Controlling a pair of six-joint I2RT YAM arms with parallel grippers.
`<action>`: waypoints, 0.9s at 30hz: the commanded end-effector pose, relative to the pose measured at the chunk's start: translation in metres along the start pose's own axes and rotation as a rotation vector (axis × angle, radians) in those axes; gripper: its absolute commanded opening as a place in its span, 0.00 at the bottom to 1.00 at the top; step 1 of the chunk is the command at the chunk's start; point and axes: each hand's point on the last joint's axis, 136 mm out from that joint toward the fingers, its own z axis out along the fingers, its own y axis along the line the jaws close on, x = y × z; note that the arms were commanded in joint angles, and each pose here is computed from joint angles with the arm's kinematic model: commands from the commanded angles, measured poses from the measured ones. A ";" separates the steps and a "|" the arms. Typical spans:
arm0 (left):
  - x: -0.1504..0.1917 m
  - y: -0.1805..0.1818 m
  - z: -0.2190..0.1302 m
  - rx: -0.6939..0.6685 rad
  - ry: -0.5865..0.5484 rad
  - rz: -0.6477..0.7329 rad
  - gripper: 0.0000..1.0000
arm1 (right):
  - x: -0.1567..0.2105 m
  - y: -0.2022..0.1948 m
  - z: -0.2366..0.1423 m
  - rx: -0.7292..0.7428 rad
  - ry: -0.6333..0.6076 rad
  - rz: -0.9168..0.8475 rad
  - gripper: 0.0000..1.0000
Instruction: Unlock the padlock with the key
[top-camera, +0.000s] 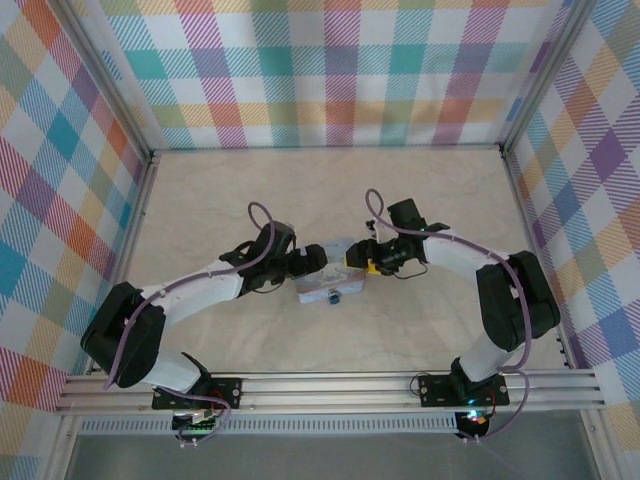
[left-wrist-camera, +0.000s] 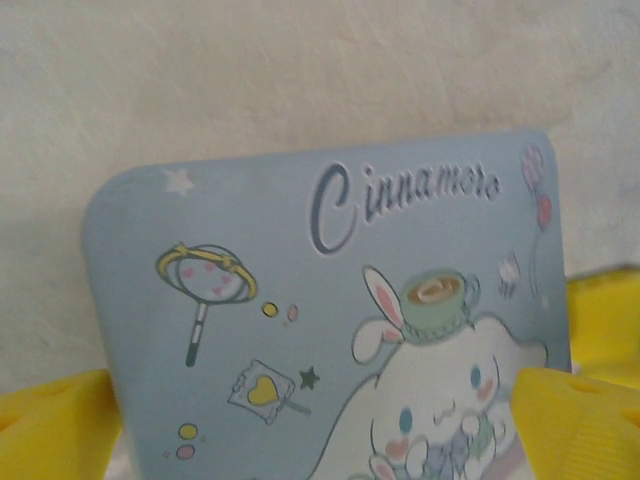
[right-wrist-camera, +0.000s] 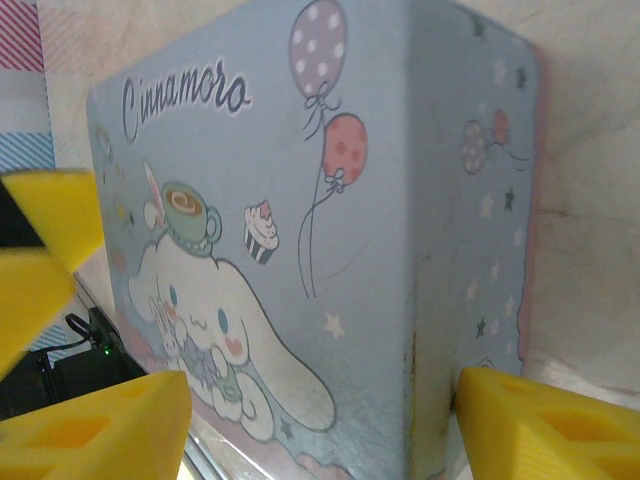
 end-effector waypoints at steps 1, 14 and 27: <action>-0.024 -0.019 0.003 0.076 -0.039 0.014 0.98 | -0.006 0.012 0.001 -0.030 -0.041 -0.006 0.68; -0.056 -0.041 0.035 0.112 -0.023 0.015 0.96 | -0.061 0.002 0.009 0.062 -0.140 -0.002 0.69; -0.080 -0.031 0.054 0.082 -0.047 -0.025 0.99 | -0.090 -0.011 -0.001 0.081 -0.198 0.019 0.70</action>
